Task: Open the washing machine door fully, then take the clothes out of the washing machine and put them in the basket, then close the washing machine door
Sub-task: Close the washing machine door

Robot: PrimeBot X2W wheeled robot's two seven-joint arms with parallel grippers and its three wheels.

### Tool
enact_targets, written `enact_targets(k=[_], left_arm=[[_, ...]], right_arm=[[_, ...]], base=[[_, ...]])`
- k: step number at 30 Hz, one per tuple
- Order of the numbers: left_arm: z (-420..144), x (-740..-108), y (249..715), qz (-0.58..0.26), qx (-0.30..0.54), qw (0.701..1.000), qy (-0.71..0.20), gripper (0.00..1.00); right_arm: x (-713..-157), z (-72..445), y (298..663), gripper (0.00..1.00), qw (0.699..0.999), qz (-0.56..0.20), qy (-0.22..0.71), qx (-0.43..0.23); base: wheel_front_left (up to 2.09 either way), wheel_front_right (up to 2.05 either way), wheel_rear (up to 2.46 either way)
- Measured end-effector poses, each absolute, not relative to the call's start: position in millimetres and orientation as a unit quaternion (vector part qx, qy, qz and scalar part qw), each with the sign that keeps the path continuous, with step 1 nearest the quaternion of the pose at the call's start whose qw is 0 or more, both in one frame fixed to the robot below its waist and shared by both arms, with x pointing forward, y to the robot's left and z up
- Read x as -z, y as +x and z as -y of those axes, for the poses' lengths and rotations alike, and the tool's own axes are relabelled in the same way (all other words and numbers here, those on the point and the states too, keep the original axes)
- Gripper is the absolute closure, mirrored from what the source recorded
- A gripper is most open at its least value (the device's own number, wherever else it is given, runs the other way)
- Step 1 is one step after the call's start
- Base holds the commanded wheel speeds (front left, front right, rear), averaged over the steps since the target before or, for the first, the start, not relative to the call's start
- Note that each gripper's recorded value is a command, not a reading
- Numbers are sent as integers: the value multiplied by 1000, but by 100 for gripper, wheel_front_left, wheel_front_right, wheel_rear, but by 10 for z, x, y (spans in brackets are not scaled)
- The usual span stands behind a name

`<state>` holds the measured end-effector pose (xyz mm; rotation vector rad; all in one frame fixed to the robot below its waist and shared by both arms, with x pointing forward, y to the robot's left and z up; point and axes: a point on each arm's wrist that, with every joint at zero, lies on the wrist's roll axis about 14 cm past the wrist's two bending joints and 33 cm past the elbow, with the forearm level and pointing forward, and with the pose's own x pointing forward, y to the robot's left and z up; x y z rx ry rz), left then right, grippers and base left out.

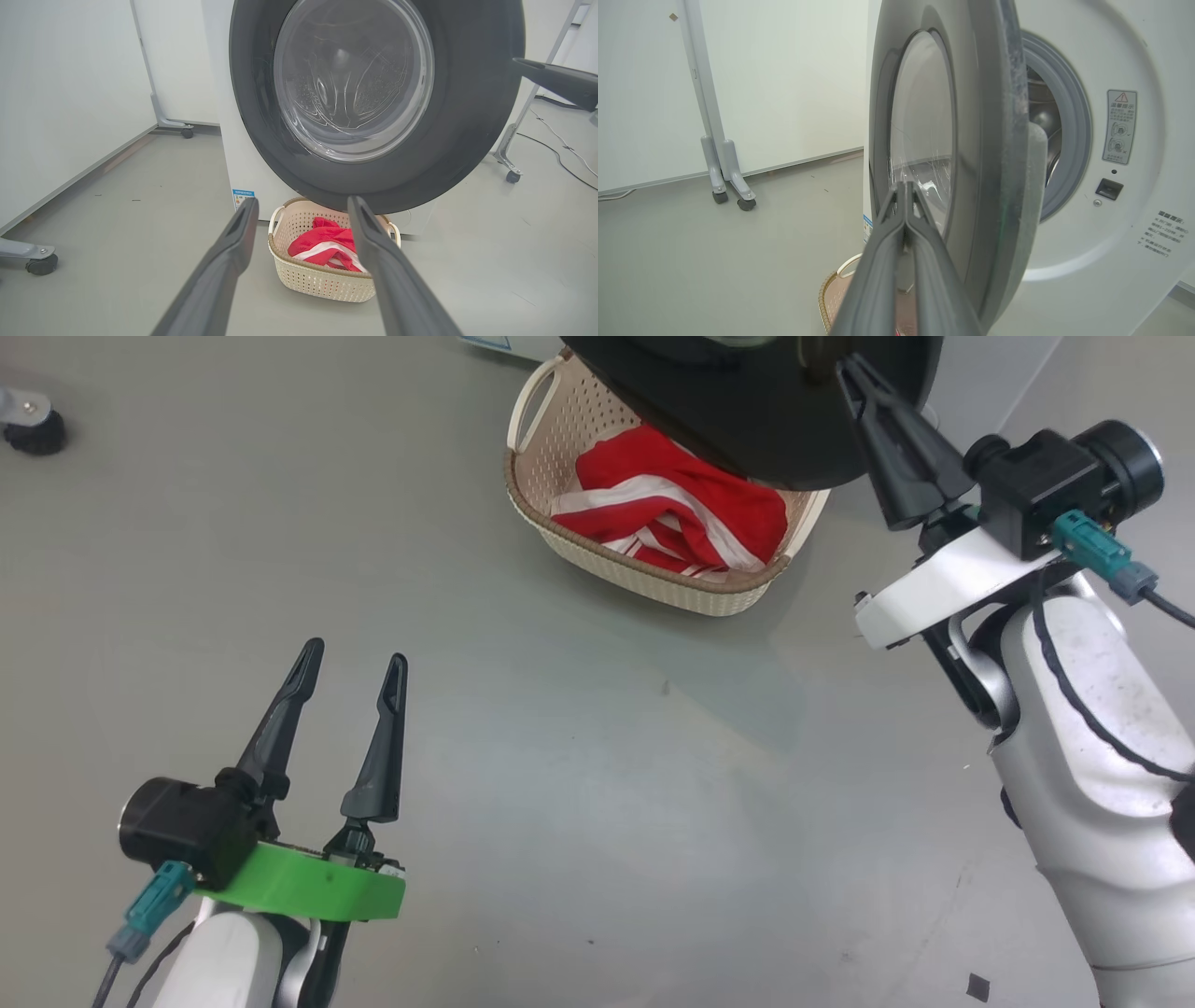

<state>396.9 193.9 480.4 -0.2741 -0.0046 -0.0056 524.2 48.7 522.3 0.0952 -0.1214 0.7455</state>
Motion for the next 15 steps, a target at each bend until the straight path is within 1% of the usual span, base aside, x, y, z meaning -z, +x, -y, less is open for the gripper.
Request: enact_targets(k=[6,15], left_arm=[[-2008,-4700,4028,-11,-7,992,-127,0],[-2047,-4603,4123,-21,-14,992,-121,0]], right_arm=[[-5076,-484,5509,100,932,49,47,-356],[-5029,-491,5847,100,934,59,45,-349]], base=[[0,0,0],[0,0,0]])
